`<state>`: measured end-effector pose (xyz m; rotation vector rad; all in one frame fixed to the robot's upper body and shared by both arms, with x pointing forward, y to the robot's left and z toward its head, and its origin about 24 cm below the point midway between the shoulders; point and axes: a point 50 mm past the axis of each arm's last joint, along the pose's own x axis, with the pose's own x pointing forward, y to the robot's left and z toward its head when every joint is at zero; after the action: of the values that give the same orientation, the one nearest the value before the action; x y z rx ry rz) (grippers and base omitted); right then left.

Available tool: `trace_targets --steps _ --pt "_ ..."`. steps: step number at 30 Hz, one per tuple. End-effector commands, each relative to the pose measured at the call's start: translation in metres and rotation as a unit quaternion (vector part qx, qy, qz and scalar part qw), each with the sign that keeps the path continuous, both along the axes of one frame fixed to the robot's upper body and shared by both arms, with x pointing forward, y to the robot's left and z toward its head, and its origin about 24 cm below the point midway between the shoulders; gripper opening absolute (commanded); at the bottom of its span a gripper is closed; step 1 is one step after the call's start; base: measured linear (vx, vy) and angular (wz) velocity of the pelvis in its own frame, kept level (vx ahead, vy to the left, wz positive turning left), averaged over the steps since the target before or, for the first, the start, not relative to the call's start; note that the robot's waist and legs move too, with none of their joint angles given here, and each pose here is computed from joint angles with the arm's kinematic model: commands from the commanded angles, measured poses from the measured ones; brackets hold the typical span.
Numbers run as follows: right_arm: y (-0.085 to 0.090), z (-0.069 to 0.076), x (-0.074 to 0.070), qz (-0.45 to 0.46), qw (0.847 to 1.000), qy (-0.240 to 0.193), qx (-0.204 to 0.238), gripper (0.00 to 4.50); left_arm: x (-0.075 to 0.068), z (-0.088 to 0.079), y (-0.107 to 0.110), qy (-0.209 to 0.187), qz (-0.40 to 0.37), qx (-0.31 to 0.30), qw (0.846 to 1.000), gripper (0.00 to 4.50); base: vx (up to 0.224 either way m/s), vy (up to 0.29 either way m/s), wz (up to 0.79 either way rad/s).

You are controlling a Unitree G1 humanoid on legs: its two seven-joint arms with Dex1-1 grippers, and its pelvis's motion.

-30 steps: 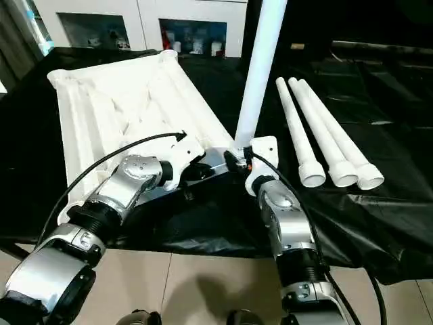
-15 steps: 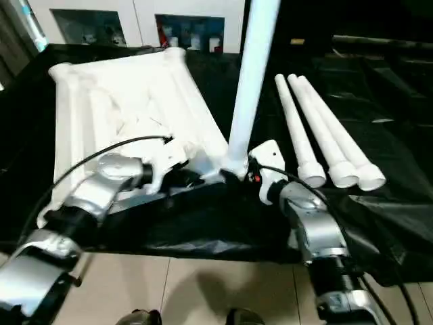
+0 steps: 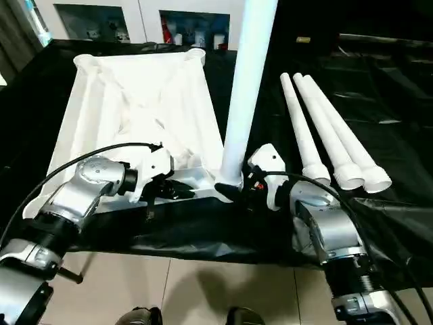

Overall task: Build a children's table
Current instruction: Rotate leg to tighten

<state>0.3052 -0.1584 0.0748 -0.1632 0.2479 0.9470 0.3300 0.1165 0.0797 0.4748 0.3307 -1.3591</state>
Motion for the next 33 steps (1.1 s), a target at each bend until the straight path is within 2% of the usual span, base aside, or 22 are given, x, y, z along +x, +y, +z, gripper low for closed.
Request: trace_targets --steps 1,4,7,10,12,16,18,20,22,23,25,26,28,29,32,33 --pt "0.0 0.003 -0.001 0.004 1.0 -0.001 -0.001 3.16 -0.006 -0.002 -0.006 0.009 -0.028 -0.003 1.0 0.0 0.0 0.0 0.0" --pt "0.001 0.002 -0.002 0.007 1.0 0.003 0.002 2.87 -0.006 -0.002 -0.006 0.009 -0.027 -0.003 1.0 0.0 0.0 0.0 0.0" --pt "0.002 -0.001 -0.003 -0.002 1.0 0.004 0.003 2.8 -0.005 -0.002 -0.006 0.007 -0.019 -0.003 1.0 0.0 0.0 0.0 0.0" --pt "0.001 -0.008 0.002 -0.057 0.998 0.005 0.008 2.76 -0.001 -0.003 -0.009 0.001 0.009 -0.003 1.0 0.0 0.0 0.0 0.0" --pt "0.002 -0.019 0.008 -0.131 0.991 0.01 0.011 2.76 0.005 -0.006 -0.015 -0.007 0.047 -0.004 0.999 0.0 0.0 0.0 0.0" --pt "0.011 -0.04 0.016 -0.265 0.963 0.045 0.027 2.75 0.018 -0.011 -0.036 -0.022 0.118 -0.004 0.993 0.0 0.0 0.0 0.0" --pt "0.021 -0.048 0.018 -0.301 0.952 0.058 0.023 2.75 0.022 -0.011 -0.05 -0.023 0.144 -0.01 0.989 0.0 0.0 0.0 0.0" --pt "0.037 -0.055 0.021 -0.312 0.947 0.068 0.018 2.75 0.024 -0.009 -0.068 -0.025 0.159 -0.019 0.987 0.0 0.0 0.0 0.0" --pt "0.047 -0.055 0.022 -0.305 0.95 0.066 0.023 2.75 0.024 -0.009 -0.078 -0.029 0.156 -0.02 0.987 0.0 0.0 0.0 0.0" --pt "0.051 -0.052 0.023 -0.298 0.952 0.061 0.03 3.31 0.023 -0.009 -0.082 -0.027 0.149 -0.022 0.988 0.0 0.0 0.0 0.0" --pt "0.052 -0.049 0.025 -0.297 0.952 0.058 0.039 3.45 0.023 -0.009 -0.084 -0.024 0.146 -0.022 0.989 0.0 0.0 0.0 0.0" --pt "0.049 -0.042 0.027 -0.29 0.956 0.034 0.038 3.52 0.023 -0.009 -0.083 -0.023 0.14 -0.023 0.99 0.0 0.0 0.0 0.0" --pt "0.048 -0.04 0.028 -0.284 0.958 0.023 0.037 3.66 0.023 -0.009 -0.082 -0.022 0.138 -0.023 0.99 0.0 0.0 0.0 0.0" --pt "0.044 -0.036 0.028 -0.276 0.961 0.013 0.035 3.88 0.023 -0.008 -0.079 -0.023 0.13 -0.025 0.991 0.0 0.0 0.0 0.0" --pt "0.04 -0.034 0.028 -0.268 0.963 0.006 0.032 3.88 0.023 -0.008 -0.075 -0.024 0.121 -0.027 0.992 0.0 0.0 0.0 0.0" --pt "0.033 -0.03 0.026 -0.25 0.968 -0.003 0.027 3.88 0.022 -0.008 -0.068 -0.025 0.109 -0.026 0.993 0.0 0.0 0.0 0.0"
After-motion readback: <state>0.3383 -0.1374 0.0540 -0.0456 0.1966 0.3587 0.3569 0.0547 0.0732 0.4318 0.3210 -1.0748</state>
